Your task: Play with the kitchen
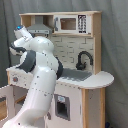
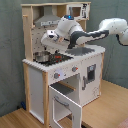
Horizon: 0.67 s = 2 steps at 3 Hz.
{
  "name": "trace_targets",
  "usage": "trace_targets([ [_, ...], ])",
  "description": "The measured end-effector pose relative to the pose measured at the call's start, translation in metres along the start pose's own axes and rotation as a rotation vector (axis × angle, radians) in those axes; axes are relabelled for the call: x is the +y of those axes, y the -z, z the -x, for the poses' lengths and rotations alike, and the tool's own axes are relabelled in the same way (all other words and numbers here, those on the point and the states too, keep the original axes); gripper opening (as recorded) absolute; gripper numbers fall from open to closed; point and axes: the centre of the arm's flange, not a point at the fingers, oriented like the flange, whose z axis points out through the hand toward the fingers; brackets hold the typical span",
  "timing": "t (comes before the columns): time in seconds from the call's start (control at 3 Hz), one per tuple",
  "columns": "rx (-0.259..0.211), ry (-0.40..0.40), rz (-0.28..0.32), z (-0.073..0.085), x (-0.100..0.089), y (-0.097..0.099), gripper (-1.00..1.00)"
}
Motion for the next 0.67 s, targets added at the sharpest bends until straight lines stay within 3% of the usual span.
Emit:
trace_targets([
  [0.67,-0.104,0.044,-0.038,-0.017,-0.021,0.052,1.00],
])
